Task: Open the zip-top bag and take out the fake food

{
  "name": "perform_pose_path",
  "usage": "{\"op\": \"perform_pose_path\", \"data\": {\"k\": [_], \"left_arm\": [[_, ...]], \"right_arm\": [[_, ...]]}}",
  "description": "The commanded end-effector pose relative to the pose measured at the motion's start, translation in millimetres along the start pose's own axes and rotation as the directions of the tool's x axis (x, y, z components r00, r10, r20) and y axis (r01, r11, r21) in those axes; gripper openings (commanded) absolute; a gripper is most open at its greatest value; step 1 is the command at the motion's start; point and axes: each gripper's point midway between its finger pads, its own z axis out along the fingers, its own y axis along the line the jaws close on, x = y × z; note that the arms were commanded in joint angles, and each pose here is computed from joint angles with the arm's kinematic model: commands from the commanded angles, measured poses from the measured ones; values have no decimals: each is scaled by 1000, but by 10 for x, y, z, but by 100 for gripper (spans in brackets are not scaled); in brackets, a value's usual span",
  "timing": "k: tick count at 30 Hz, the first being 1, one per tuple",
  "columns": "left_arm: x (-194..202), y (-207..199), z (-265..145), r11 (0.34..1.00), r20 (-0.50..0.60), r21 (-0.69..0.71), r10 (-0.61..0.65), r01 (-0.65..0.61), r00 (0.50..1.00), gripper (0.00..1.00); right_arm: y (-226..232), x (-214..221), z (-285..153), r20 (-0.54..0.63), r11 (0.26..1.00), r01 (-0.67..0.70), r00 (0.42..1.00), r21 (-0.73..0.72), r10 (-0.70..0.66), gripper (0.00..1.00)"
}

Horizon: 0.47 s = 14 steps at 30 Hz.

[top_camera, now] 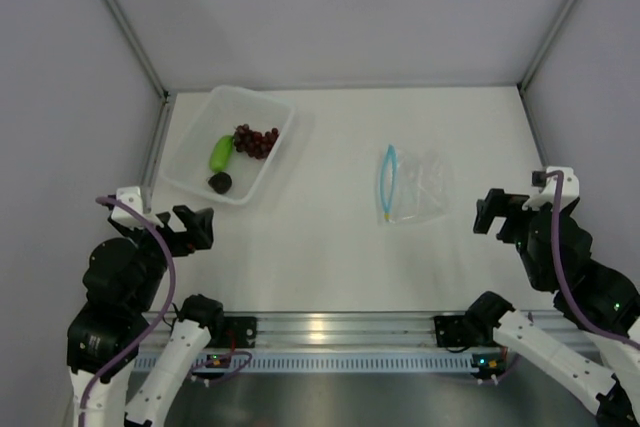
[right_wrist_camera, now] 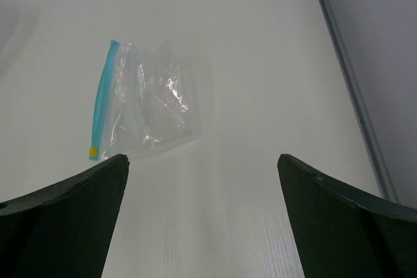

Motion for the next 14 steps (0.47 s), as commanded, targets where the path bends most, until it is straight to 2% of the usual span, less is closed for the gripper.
{"op": "perform_pose_path", "data": {"k": [1,14], "left_arm": [[-28,25,-51,1000,22,-4,6,-6,1000,98],[-36,131,-22,998,27,-65,20,-18,999,98]], "right_arm": [[87,-68,61,18,1000,-30,999,-10,30,99],[161,-77,117,19,999,-29,999,-21,30,100]]}}
